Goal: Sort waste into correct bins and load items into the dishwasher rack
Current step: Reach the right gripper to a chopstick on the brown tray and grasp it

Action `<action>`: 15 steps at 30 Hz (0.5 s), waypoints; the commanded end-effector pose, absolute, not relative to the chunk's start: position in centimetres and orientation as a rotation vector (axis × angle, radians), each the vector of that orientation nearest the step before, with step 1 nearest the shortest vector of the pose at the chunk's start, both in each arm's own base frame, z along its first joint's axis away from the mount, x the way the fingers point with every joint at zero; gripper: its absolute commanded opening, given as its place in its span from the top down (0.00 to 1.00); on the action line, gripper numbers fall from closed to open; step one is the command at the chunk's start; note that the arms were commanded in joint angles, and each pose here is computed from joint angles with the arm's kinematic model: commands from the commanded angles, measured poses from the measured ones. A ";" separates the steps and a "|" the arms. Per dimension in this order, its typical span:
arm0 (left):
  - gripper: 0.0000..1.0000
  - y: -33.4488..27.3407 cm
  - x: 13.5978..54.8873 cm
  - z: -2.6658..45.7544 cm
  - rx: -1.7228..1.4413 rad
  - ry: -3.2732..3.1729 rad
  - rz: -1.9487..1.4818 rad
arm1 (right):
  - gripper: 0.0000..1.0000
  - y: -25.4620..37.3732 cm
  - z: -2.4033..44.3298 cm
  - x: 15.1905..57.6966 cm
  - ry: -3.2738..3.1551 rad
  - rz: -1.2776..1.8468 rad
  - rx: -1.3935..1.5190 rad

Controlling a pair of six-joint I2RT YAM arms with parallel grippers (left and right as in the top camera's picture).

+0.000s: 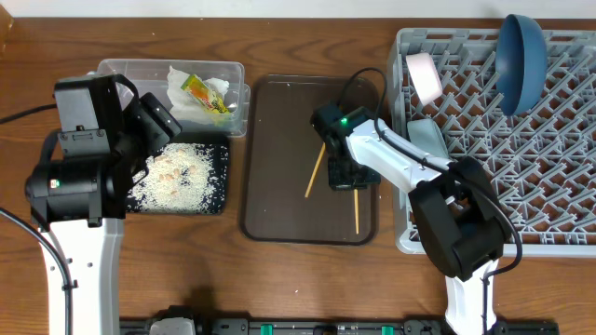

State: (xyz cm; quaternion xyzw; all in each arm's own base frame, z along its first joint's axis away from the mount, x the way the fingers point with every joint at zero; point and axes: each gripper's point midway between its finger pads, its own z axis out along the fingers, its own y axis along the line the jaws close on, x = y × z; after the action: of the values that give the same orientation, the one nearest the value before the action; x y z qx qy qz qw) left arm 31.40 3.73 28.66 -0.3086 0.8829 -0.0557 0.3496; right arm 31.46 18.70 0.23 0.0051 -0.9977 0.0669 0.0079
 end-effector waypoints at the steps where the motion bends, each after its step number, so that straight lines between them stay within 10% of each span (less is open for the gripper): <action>1: 0.12 4.1 31.5 29.3 -0.807 2.269 -0.132 | 0.99 18.3 -0.2 32.0 -3.126 0.248 0.072; 15: 0.12 4.1 31.5 29.3 -0.807 2.269 -0.132 | 0.99 19.9 6.4 35.1 -3.257 0.074 0.241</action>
State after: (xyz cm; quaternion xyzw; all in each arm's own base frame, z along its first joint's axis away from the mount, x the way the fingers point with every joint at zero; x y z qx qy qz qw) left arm 31.40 3.73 28.66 -0.3086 0.8829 -0.0557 0.3496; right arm 32.31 19.06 1.41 0.0602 -0.9964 0.0598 0.0019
